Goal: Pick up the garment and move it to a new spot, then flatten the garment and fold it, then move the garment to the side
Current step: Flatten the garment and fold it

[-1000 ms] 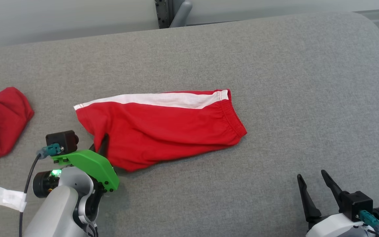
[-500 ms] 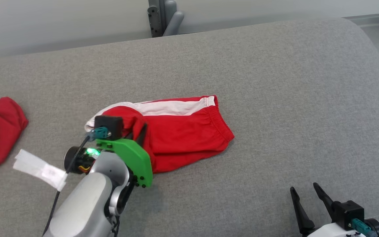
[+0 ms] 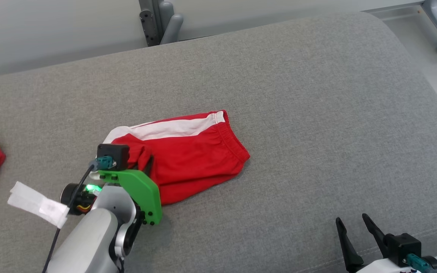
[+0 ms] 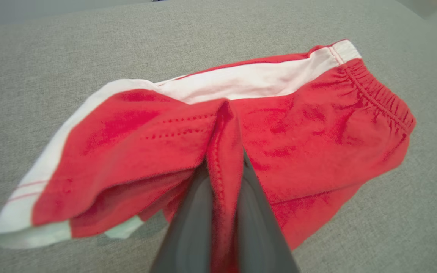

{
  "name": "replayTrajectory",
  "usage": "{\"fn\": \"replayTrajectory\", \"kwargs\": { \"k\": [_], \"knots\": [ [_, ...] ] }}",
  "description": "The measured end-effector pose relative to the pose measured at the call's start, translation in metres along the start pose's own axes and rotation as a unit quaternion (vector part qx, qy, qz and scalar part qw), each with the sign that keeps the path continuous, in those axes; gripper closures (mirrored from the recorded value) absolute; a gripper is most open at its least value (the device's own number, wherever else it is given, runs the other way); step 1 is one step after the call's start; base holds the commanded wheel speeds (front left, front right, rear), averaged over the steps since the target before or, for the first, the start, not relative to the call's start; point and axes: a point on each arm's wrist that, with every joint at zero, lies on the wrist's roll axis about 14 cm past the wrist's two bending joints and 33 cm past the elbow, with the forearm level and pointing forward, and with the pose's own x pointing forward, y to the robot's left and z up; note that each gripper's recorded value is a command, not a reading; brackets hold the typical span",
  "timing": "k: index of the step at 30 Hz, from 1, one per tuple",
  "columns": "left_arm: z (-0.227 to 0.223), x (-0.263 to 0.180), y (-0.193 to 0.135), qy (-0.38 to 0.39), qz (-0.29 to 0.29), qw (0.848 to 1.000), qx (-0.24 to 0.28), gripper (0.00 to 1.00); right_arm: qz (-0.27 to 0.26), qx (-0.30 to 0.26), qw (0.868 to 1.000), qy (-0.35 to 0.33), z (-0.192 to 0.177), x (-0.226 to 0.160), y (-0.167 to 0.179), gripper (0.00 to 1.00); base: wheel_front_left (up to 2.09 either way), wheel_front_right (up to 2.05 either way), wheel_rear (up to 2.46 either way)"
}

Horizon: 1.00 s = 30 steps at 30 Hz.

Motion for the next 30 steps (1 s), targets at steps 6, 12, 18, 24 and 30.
{"fn": "replayTrajectory", "kwargs": {
  "k": [6, 12, 18, 24, 30],
  "knots": [
    [-0.018, -0.016, 0.022, 0.01, 0.03, 0.999, -0.011, 1.0, 0.006, 0.0, 1.0, 0.004, -0.003, 0.001, 0.003, 0.0, 0.0, 0.0, 0.0],
    [-0.032, -0.034, 0.043, 0.014, 0.063, 0.998, -0.026, 1.0, 0.023, -0.006, 1.0, 0.002, 0.0, 0.007, 0.011, 0.0, 0.0, 0.0, 0.0],
    [-0.042, -0.047, 0.056, 0.013, 0.087, 0.995, -0.047, 1.0, 0.037, -0.012, 0.999, 0.001, 0.001, 0.011, 0.016, 0.0, 0.0, 0.0, 0.0],
    [-0.05, -0.06, 0.069, 0.012, 0.111, 0.992, -0.064, 1.0, 0.045, -0.014, 0.999, -0.001, 0.002, 0.011, 0.02, 0.0, 0.0, 0.0, 0.0],
    [-0.067, -0.075, 0.08, 0.021, 0.134, 0.987, -0.082, 1.0, 0.047, -0.016, 0.999, -0.003, 0.002, 0.006, 0.019, 0.0, 0.0, 0.0, 0.0]
  ]
}}
